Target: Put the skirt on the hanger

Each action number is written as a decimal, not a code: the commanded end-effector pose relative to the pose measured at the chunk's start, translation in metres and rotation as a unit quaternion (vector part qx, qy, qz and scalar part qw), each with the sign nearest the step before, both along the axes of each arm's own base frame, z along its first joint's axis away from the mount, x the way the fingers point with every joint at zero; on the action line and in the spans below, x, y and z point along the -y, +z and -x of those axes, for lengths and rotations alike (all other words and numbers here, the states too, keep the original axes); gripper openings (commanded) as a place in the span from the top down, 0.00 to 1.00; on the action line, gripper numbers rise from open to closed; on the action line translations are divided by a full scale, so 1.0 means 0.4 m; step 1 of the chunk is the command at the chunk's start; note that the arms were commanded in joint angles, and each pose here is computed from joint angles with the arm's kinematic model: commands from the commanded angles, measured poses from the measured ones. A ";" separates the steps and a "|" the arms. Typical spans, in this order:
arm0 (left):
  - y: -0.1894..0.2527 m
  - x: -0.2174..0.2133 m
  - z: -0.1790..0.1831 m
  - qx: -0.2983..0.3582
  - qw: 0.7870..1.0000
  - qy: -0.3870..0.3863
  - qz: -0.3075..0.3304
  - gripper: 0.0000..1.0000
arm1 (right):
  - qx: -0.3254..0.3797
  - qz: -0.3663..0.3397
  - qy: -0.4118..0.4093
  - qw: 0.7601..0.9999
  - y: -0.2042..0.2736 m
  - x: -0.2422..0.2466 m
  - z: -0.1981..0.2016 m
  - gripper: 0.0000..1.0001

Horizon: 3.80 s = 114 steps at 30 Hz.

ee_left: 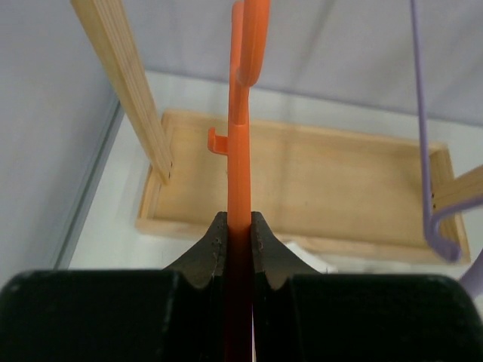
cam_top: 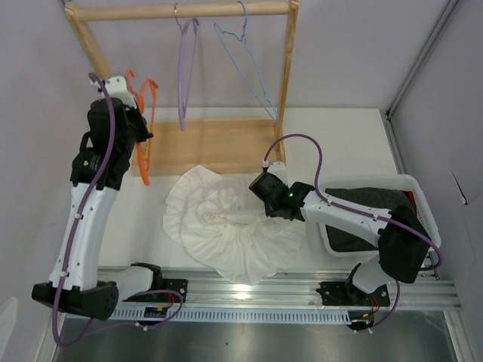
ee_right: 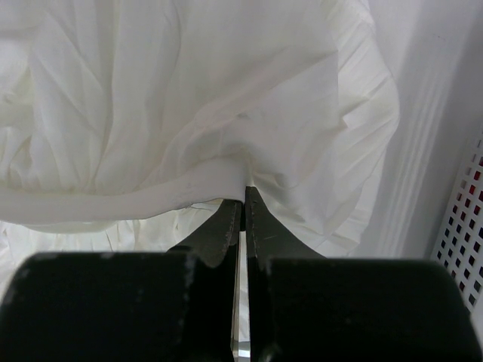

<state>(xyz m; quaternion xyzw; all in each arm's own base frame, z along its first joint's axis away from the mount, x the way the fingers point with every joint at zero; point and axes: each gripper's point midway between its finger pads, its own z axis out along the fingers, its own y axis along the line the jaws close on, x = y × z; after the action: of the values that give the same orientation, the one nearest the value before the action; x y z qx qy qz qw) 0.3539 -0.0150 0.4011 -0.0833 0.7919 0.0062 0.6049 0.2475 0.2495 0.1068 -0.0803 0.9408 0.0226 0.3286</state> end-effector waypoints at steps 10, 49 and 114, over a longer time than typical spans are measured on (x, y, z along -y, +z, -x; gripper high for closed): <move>-0.270 0.110 0.213 -0.071 0.986 -0.138 0.067 1.00 | 0.015 -0.012 0.010 1.000 0.054 -0.013 -0.035 1.00; -0.358 0.356 0.562 -0.098 0.864 -0.479 0.120 1.00 | -0.029 -0.023 0.033 0.999 0.048 -0.019 -0.068 1.00; -0.387 0.518 0.397 -0.174 0.825 -0.536 0.047 1.00 | -0.042 -0.031 0.079 0.995 0.099 0.016 0.019 1.00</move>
<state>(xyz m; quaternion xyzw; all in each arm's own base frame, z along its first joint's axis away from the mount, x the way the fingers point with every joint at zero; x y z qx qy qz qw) 0.1911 -0.2107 0.2356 0.3040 0.8263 -0.3243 0.3458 0.2385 0.2445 0.1337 -0.1489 0.9479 0.0768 0.2708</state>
